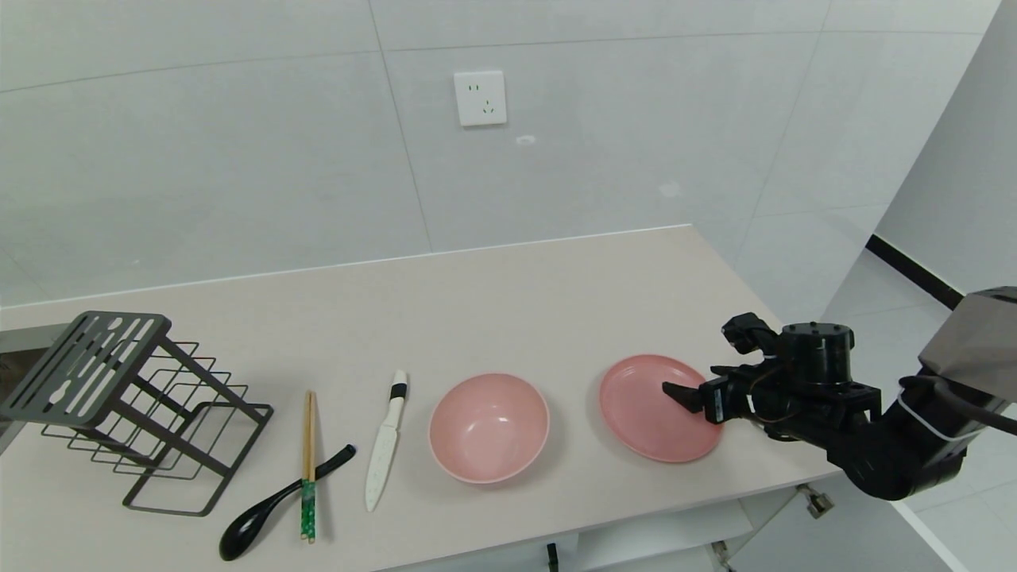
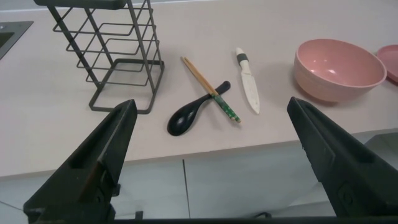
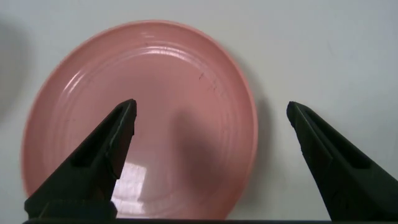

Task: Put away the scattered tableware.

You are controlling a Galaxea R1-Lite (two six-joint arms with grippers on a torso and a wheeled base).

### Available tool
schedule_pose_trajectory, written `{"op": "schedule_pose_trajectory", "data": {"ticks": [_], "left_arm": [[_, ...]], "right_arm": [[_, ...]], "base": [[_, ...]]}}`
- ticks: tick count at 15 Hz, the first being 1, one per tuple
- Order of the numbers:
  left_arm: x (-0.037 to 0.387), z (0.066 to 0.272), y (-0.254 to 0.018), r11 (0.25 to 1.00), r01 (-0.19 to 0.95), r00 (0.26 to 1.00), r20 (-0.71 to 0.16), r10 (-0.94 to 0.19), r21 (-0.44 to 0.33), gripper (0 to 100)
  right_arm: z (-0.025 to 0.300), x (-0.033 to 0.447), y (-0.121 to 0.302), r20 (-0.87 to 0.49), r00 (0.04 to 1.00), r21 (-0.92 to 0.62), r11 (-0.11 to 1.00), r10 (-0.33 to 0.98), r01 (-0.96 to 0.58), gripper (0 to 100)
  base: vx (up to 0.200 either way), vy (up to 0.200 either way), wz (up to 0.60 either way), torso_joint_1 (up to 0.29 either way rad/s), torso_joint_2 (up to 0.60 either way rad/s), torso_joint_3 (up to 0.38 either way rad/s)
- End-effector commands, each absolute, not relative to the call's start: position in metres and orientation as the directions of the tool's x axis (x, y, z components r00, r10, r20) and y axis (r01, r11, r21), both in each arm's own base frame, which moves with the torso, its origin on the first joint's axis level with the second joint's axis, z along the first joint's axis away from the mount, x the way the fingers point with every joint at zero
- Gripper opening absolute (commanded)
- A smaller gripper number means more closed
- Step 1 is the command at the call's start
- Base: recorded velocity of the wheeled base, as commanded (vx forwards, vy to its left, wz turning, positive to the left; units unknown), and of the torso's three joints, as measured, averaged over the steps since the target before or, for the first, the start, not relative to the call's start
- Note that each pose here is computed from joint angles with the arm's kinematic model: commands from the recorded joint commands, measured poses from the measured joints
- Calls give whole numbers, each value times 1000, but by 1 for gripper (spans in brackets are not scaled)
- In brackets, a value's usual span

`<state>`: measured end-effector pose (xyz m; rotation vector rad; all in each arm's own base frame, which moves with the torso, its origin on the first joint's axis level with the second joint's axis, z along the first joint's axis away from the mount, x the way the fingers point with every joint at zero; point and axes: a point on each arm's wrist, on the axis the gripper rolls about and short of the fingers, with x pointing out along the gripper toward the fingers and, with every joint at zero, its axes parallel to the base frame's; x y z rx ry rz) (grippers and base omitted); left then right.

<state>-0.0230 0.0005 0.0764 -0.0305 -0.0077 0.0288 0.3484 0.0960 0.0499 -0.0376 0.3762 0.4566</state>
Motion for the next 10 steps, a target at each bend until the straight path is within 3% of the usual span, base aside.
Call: {"op": "schedule_pose_trajectory", "data": {"ticks": [1,10], "left_arm": [[-23,76,1,999,-29,1000,6,29,-31,100],[-23,76,1,999,-29,1000,6,29,-32,100]], "right_arm": [[37,356,98,-383,821,53,898,423,-438,100],[45,338,117,-382,794,53,868,474,-493,100]], "base": [[0,0,0,0,0,0],[0,0,0,0,0,0]]}}
